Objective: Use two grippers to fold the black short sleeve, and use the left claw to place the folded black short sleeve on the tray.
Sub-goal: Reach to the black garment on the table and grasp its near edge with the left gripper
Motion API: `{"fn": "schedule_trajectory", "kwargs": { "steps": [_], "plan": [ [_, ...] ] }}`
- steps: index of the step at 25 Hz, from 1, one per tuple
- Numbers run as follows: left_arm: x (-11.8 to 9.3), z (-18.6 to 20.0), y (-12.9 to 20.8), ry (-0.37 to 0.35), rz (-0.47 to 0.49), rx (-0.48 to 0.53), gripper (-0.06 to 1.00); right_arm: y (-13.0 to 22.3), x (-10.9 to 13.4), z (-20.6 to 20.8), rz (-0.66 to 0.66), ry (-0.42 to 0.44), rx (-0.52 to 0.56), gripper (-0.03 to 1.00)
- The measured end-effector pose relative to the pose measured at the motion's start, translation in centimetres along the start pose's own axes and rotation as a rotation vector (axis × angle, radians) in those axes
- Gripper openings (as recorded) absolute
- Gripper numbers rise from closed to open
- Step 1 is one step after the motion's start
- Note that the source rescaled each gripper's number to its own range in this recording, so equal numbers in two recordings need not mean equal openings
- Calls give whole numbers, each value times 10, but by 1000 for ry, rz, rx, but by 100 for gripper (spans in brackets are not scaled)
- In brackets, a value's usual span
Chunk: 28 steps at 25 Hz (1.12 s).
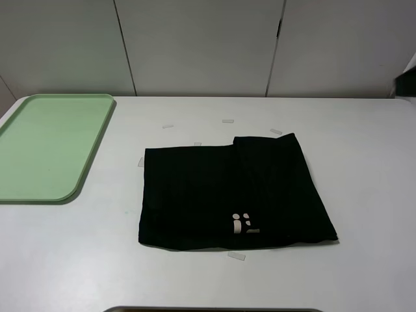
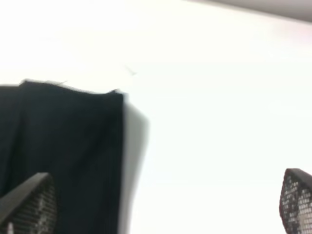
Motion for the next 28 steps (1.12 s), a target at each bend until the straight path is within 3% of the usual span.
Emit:
{"fn": "schedule_trajectory", "kwargs": {
  "steps": [7,17,19,28],
  "plan": [
    [0,0,0,0,0,0,98,26,-16,97,-74,-37,-291,100],
    [0,0,0,0,0,1,98,88,-39,163,-72,8,-454,100],
    [0,0,0,0,0,1,98,96,-41,165,-72,15,-444,100],
    [0,0,0,0,0,1,98,133,-32,113,-84,-39,-173,100]
  ]
}}
Point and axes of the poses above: a point on each arm's last joint axis where the gripper is mounted, z pointing back along that axis away from the gripper, x along the wrist's bending axis when the last joint is at zero, y = z × x, the point moved 4 cm from there along -z, pointing out along that axis toward the gripper, and after that the axes turned 10 degrees about -z, right-handed, at the moved point
